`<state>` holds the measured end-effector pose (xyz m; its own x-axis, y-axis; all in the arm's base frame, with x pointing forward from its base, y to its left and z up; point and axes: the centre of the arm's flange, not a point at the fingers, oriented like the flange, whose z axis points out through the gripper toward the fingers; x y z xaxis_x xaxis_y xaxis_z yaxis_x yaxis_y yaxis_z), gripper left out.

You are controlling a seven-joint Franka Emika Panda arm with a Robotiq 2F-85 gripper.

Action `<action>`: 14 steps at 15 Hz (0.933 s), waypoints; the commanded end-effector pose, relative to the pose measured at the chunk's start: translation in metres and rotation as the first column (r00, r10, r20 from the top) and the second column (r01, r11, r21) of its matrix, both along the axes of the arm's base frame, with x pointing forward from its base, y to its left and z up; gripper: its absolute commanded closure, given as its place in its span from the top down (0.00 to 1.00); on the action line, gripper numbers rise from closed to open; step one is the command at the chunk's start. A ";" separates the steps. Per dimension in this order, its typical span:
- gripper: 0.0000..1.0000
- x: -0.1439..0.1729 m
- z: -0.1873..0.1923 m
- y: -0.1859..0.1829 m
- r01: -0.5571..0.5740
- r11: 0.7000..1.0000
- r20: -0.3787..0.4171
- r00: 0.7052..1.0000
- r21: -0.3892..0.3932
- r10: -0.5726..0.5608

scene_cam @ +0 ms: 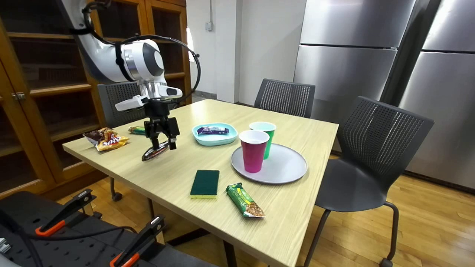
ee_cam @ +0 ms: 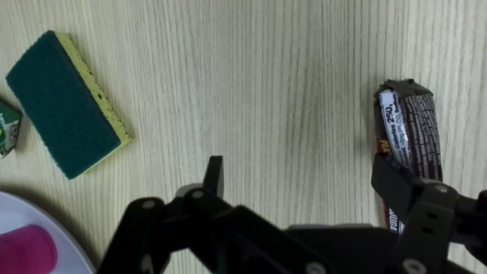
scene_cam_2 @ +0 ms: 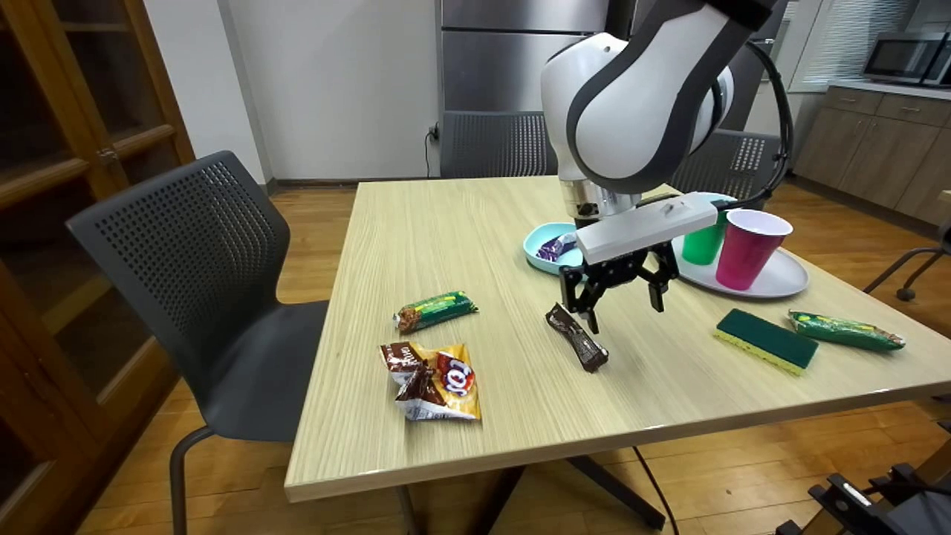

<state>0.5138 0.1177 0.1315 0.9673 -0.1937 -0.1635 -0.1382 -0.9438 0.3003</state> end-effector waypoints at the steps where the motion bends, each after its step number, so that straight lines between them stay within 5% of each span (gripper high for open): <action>1: 1.00 -0.001 0.026 -0.001 -0.041 0.998 0.032 0.999 0.049 0.039; 7: 1.00 0.009 0.036 0.012 -0.086 0.985 0.069 0.995 0.151 0.076; 14: 1.00 0.014 0.018 0.036 -0.258 0.946 0.074 0.966 0.195 0.248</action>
